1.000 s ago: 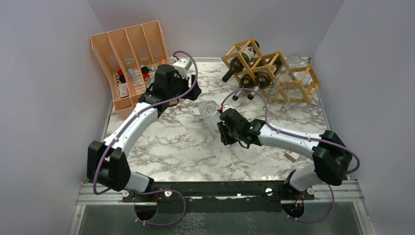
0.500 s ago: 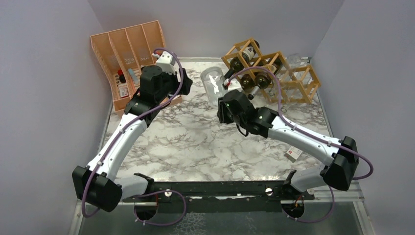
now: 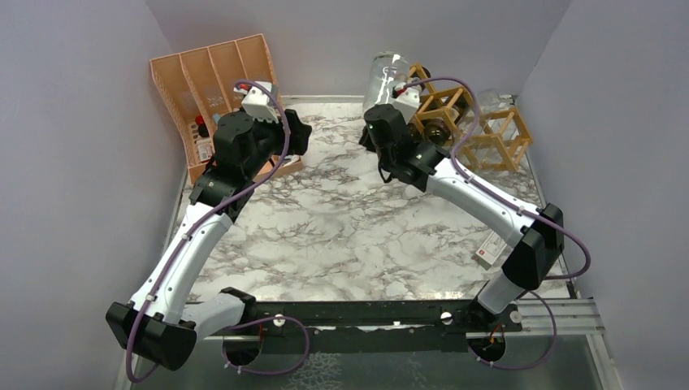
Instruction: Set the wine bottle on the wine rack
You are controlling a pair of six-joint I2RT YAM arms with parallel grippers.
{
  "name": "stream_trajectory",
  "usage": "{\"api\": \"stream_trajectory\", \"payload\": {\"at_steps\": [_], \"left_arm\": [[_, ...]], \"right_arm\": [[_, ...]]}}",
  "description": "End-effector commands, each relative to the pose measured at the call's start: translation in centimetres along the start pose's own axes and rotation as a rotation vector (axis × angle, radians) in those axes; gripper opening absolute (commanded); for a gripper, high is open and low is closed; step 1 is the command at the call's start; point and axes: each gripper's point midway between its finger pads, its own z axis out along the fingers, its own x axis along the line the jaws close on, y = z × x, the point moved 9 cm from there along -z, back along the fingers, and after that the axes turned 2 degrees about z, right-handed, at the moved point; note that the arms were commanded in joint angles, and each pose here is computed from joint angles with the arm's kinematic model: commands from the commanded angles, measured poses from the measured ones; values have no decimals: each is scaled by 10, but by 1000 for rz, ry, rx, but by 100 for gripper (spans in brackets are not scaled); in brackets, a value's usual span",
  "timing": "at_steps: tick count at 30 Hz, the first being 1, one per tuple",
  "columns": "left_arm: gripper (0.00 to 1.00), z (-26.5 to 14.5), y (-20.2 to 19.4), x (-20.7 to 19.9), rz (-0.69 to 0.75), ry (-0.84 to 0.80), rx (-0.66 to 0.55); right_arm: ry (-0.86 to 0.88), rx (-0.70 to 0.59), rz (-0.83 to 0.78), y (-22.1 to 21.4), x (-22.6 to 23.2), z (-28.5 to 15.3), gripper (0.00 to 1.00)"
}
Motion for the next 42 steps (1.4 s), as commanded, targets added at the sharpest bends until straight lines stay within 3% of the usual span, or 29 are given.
{"api": "stream_trajectory", "payload": {"at_steps": [1,9,21,28,37,42], "left_arm": [[75,-1,11,-5,3,-34,-12],[75,7,6,-4,6,-35,1],[75,14,3,-2,21,-28,16],[75,16,1,-2,22,-27,23],[75,17,0,-1,26,-22,25],[75,16,0,0,27,-17,23]], "right_arm": [[-41,-268,328,74,8,11,1],[-141,-295,462,91,-16,49,1],[-190,-135,634,78,-34,99,1],[-160,-25,666,73,-49,118,1],[-164,9,678,79,-60,136,1],[-168,24,677,80,-65,143,9]]}}
